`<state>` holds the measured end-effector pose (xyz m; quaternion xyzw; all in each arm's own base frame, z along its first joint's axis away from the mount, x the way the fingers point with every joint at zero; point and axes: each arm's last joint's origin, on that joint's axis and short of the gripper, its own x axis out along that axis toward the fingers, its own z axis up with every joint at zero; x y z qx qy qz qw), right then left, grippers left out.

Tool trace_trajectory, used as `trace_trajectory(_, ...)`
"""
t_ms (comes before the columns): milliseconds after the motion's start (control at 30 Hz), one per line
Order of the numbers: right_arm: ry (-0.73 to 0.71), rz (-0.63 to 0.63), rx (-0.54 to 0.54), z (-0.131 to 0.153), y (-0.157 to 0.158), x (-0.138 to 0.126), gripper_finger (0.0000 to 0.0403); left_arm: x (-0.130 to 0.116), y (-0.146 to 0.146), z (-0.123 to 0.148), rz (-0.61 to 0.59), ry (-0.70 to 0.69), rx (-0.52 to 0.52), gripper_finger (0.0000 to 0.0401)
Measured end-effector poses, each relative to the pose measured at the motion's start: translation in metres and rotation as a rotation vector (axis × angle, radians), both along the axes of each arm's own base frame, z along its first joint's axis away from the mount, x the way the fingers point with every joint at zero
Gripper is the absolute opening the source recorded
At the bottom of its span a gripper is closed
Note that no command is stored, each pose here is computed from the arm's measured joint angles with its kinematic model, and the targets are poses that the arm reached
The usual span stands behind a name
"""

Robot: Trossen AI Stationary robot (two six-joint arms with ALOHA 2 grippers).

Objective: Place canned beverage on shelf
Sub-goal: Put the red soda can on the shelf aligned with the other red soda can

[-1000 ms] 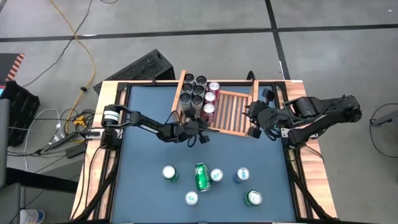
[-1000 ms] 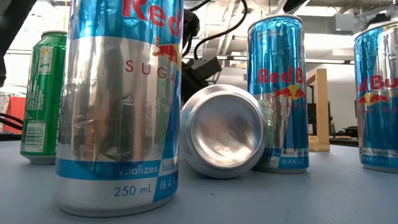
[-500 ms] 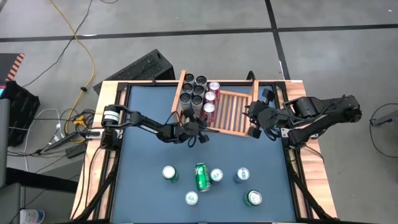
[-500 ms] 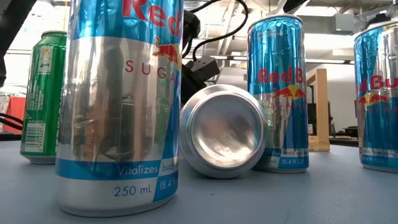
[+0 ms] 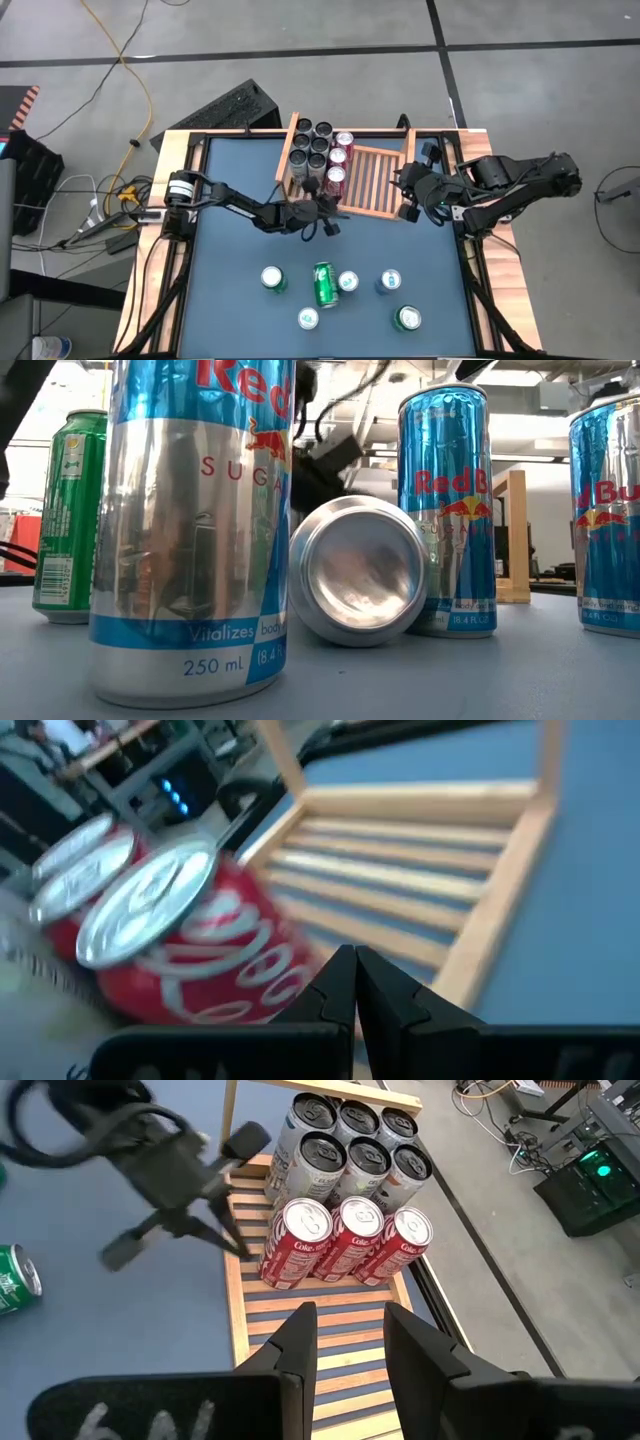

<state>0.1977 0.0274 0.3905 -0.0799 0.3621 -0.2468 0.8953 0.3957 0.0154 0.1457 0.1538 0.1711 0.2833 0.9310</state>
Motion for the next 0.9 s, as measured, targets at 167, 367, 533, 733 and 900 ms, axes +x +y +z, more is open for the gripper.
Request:
trace_trajectory(167, 0.007, -0.005, 0.002, -0.001, 0.000, -0.001, 0.0107, 0.000, 0.012, 0.000, 0.006, -0.017, -0.020, 0.0000)
trace_trajectory(367, 0.012, -0.009, 0.004, -0.001, 0.000, -0.001, 0.0107, -0.001, 0.021, 0.000, 0.021, -0.017, -0.027, 0.0000)
trace_trajectory(533, 0.010, -0.011, 0.007, -0.001, 0.000, -0.001, 0.0107, -0.001, 0.024, -0.001, 0.033, -0.011, -0.026, 0.0000)
trace_trajectory(733, 0.000, -0.056, 0.030, -0.003, -0.003, 0.002, 0.0107, -0.002, 0.021, -0.003, 0.059, 0.023, -0.015, 0.0000)
trace_trajectory(900, 0.020, -0.101, 0.037, -0.010, -0.006, 0.013, 0.0107, -0.003, 0.019, -0.004, 0.066, 0.035, -0.003, 0.0000)
